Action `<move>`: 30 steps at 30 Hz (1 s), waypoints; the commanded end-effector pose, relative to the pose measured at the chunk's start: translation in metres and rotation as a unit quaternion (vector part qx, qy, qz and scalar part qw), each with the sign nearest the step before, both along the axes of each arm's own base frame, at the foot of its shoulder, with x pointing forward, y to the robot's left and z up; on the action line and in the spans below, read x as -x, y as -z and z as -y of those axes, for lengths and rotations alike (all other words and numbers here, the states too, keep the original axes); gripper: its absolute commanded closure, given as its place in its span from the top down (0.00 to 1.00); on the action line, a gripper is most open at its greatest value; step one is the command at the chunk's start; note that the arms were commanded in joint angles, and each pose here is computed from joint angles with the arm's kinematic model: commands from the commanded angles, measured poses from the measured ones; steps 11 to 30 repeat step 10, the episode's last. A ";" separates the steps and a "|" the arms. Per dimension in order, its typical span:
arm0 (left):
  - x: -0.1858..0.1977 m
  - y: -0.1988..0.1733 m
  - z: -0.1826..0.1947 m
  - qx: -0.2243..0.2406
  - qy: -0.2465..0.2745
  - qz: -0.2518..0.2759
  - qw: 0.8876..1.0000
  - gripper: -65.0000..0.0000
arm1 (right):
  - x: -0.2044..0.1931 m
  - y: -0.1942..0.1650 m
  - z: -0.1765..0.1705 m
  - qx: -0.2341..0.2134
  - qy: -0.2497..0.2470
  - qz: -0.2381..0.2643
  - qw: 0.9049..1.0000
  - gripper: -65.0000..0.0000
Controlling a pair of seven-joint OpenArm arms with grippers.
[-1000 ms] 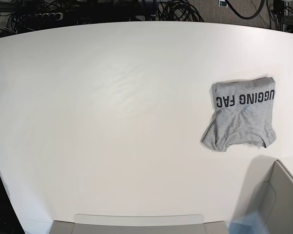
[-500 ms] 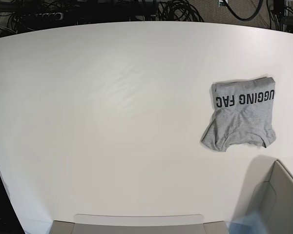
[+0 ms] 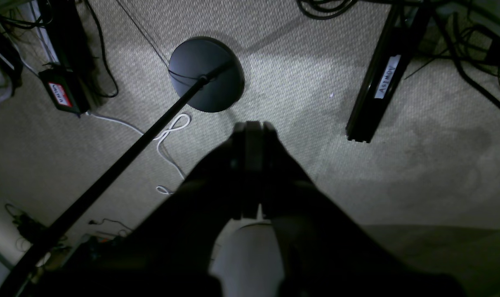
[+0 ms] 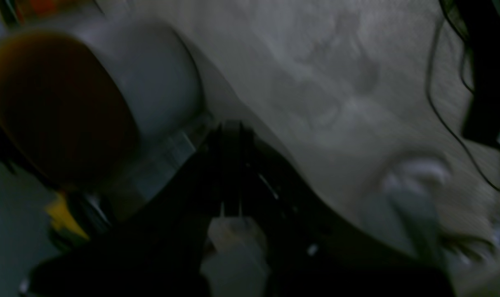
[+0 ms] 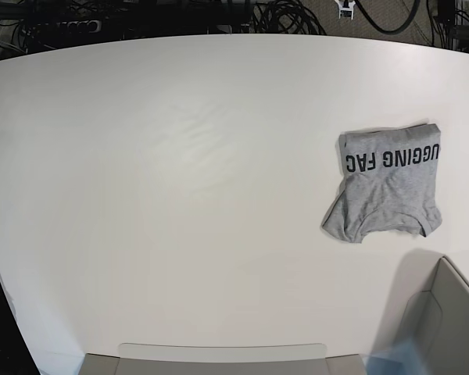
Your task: Fold the T-shirt properly
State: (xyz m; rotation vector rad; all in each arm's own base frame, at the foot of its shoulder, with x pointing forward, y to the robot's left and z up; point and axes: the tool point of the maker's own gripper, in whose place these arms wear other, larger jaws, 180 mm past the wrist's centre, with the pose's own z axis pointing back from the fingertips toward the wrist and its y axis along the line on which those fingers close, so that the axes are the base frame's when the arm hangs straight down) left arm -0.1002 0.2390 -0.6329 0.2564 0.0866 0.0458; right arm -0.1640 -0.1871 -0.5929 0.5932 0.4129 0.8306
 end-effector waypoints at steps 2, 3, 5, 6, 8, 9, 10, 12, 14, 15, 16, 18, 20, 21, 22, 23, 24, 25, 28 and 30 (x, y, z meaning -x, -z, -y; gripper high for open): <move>0.007 -0.001 0.000 -0.001 0.000 -0.008 1.000 0.00 | 0.012 -0.005 0.011 0.001 -0.031 -0.016 0.999 0.00; 0.007 0.000 0.004 0.002 -0.002 -0.008 1.000 0.00 | 0.016 -0.004 0.008 -0.002 -0.048 -0.021 0.999 0.00; 0.000 0.001 0.004 0.002 -0.002 -0.002 1.000 0.00 | 0.023 -0.004 0.016 0.009 -0.078 -0.036 0.996 0.00; -0.005 0.002 0.004 0.002 -0.002 0.001 1.000 0.00 | 0.023 -0.002 0.019 0.014 -0.086 -0.041 0.995 0.00; 0.003 0.003 0.005 0.003 -0.005 -0.011 1.000 0.00 | 0.025 -0.002 0.023 0.027 -0.091 -0.055 0.994 0.00; 0.006 0.003 0.006 0.003 -0.006 -0.017 1.000 0.00 | 0.024 -0.001 0.024 0.032 -0.090 -0.059 0.994 0.00; 0.005 0.005 0.006 0.004 -0.007 -0.019 1.000 0.00 | 0.023 -0.001 0.024 0.036 -0.088 -0.062 0.994 0.00; 0.005 0.005 0.006 0.004 -0.007 -0.019 1.000 0.00 | 0.023 -0.001 0.024 0.036 -0.088 -0.062 0.994 0.00; 0.005 0.005 0.006 0.004 -0.007 -0.019 1.000 0.00 | 0.023 -0.001 0.024 0.036 -0.088 -0.062 0.994 0.00; 0.005 0.005 0.006 0.004 -0.007 -0.019 1.000 0.00 | 0.023 -0.001 0.024 0.036 -0.088 -0.062 0.994 0.00; 0.005 0.005 0.006 0.004 -0.007 -0.019 1.000 0.00 | 0.023 -0.001 0.024 0.036 -0.088 -0.062 0.994 0.00; 0.005 0.005 0.006 0.004 -0.007 -0.019 1.000 0.00 | 0.023 -0.001 0.024 0.036 -0.088 -0.062 0.994 0.00; 0.005 0.005 0.006 0.004 -0.007 -0.019 1.000 0.00 | 0.023 -0.001 0.024 0.036 -0.088 -0.062 0.994 0.00; 0.005 0.005 0.006 0.004 -0.007 -0.019 1.000 0.00 | 0.023 -0.001 0.024 0.036 -0.088 -0.062 0.994 0.00; 0.005 0.005 0.006 0.004 -0.007 -0.019 1.000 0.00 | 0.023 -0.001 0.024 0.036 -0.088 -0.062 0.994 0.00; 0.005 0.005 0.006 0.004 -0.007 -0.019 1.000 0.00 | 0.023 -0.001 0.024 0.036 -0.088 -0.062 0.994 0.00; 0.005 0.005 0.006 0.004 -0.007 -0.019 1.000 0.00 | 0.023 -0.001 0.024 0.036 -0.088 -0.062 0.994 0.00; 0.005 0.005 0.006 0.004 -0.007 -0.019 1.000 0.00 | 0.023 -0.001 0.024 0.036 -0.088 -0.062 0.994 0.00; 0.005 0.005 0.006 0.004 -0.007 -0.019 1.000 0.00 | 0.023 -0.001 0.024 0.036 -0.088 -0.062 0.994 0.00; 0.005 0.005 0.006 0.004 -0.007 -0.019 1.000 0.00 | 0.023 -0.001 0.024 0.036 -0.088 -0.062 0.994 0.00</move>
